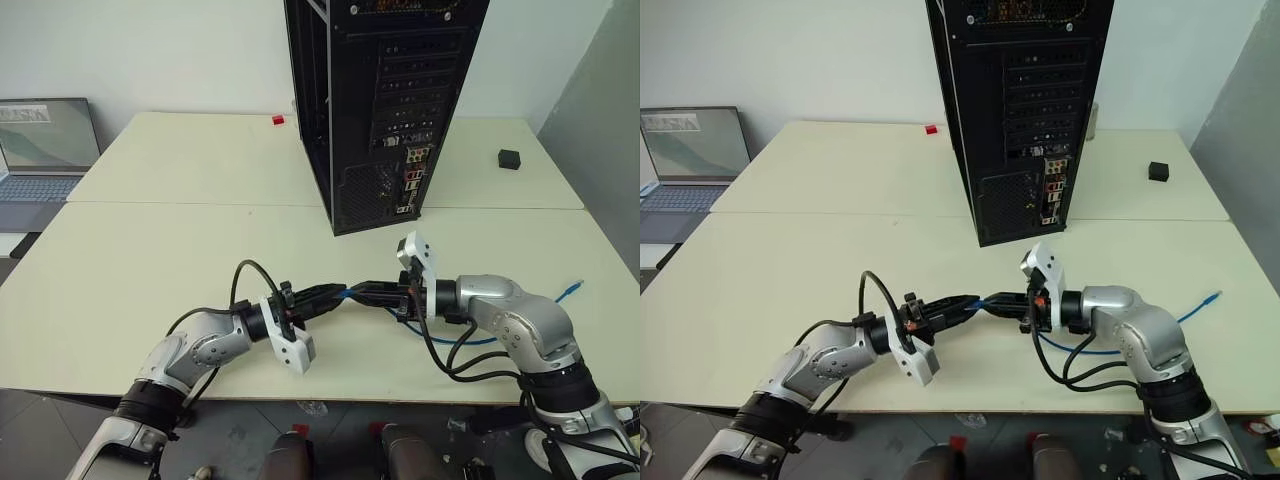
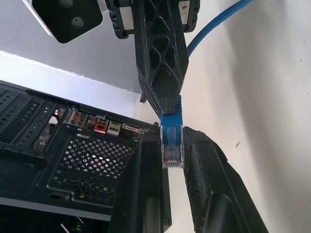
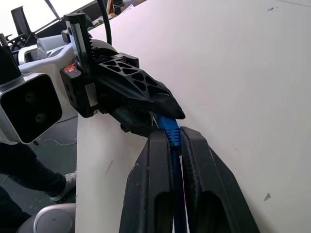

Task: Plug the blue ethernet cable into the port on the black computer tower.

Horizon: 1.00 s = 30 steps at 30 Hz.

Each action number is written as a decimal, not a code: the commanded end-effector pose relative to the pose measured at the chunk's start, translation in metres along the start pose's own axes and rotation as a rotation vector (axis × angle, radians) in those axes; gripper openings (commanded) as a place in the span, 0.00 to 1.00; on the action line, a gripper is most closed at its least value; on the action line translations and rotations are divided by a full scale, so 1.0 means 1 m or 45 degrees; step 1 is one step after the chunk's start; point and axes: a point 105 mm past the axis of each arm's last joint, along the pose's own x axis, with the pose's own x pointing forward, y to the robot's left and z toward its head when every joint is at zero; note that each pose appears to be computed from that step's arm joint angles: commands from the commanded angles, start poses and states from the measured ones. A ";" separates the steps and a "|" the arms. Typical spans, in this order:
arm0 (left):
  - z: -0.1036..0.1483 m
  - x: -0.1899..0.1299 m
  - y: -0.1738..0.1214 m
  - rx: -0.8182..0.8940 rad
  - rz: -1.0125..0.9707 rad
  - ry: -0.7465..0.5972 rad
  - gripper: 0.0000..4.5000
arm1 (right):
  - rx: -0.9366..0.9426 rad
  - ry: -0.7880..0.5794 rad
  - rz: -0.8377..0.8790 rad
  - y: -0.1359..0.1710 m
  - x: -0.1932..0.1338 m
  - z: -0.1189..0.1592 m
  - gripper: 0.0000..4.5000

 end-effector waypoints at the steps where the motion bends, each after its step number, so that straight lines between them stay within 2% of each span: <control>1: 0.005 -0.001 0.008 -0.034 0.056 -0.043 0.23 | -0.034 -0.021 0.004 0.000 -0.006 0.012 0.00; 8: 0.002 -0.003 0.011 -0.056 0.039 -0.040 0.55 | -0.029 -0.008 0.000 -0.002 -0.010 0.011 0.00; 12: -0.006 -0.005 0.009 -0.086 0.009 0.040 0.73 | -0.047 -0.025 -0.069 -0.011 -0.022 0.017 0.00; 18: -0.020 -0.002 0.024 -0.414 0.169 0.196 0.73 | -0.128 -0.146 -0.355 -0.041 -0.046 0.040 0.00; 23: -0.029 0.017 0.041 -0.906 0.341 0.283 0.73 | -0.277 -0.253 -0.652 -0.061 -0.052 0.061 0.00; 25: -0.031 0.023 0.045 -1.028 0.358 0.315 0.73 | -0.330 -0.269 -0.735 -0.066 -0.051 0.065 0.00; 30: -0.032 0.056 0.062 -1.502 0.490 0.357 0.73 | -0.439 -0.379 -1.158 -0.090 -0.060 0.088 0.00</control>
